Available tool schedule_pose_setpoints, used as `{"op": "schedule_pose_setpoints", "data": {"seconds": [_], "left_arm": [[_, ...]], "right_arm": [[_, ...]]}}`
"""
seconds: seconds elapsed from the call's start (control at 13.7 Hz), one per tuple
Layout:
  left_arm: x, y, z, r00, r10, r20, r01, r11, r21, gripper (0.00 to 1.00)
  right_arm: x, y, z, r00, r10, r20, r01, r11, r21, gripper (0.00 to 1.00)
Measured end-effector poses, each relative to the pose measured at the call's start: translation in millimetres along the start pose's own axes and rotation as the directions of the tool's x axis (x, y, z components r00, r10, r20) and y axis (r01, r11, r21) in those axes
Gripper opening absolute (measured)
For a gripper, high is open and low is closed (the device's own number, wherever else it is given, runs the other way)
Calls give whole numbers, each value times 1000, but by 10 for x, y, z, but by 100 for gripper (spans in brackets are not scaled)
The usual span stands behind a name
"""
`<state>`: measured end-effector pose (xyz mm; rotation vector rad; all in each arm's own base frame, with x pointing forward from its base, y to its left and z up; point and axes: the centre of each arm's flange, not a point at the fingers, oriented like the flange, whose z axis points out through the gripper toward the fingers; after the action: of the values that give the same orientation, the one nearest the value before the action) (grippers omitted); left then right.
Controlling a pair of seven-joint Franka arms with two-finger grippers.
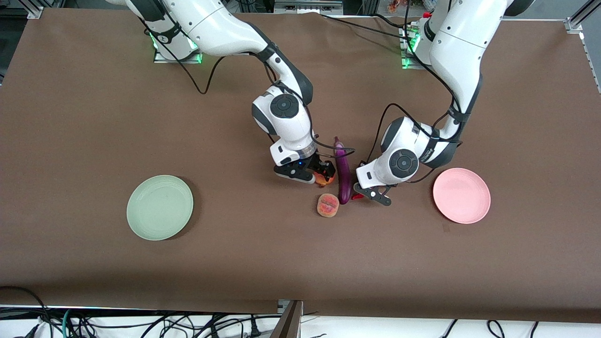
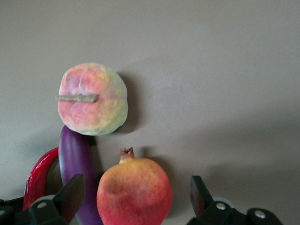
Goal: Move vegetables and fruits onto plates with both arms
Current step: 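Close the left gripper on the chili while the right gripper grasps the pomegranate, then carry the chili to the pink plate while the right gripper carries the pomegranate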
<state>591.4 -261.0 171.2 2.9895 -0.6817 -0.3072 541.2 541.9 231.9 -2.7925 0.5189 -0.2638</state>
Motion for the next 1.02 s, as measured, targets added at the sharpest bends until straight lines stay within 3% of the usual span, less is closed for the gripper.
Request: {"op": "schedule_pose_setpoints", "data": {"seconds": [0.22, 0.29, 0.51, 0.73, 0.88, 1.02], "left_arm": [[0, -22, -25, 1000, -3, 2, 3, 1000, 2, 22], [-6, -32, -49, 1000, -5, 9, 5, 1000, 2, 18], [-17, -182, -348, 1000, -23, 12, 23, 1000, 19, 18], [-60, -558, -978, 999, -31, 45, 27, 995, 98, 18], [-86, -779, -1435, 997, -31, 73, 19, 987, 161, 18], [-128, -1069, -1655, 996, -15, 91, -7, 972, 236, 18]], "right_arm": [[-93, -11, 108, 1000, 14, -8, -14, 1000, 25, 100], [-114, -12, 139, 1000, 19, -10, -19, 999, 31, 100], [-168, -3, 269, 999, 26, -22, -25, 999, 30, 100], [-205, 7, 364, 999, 28, -32, -27, 999, 35, 98], [-186, -9, 355, 999, 30, -37, -28, 999, 42, 80], [-149, -39, 316, 999, 31, -45, -29, 998, 50, 79]]}}
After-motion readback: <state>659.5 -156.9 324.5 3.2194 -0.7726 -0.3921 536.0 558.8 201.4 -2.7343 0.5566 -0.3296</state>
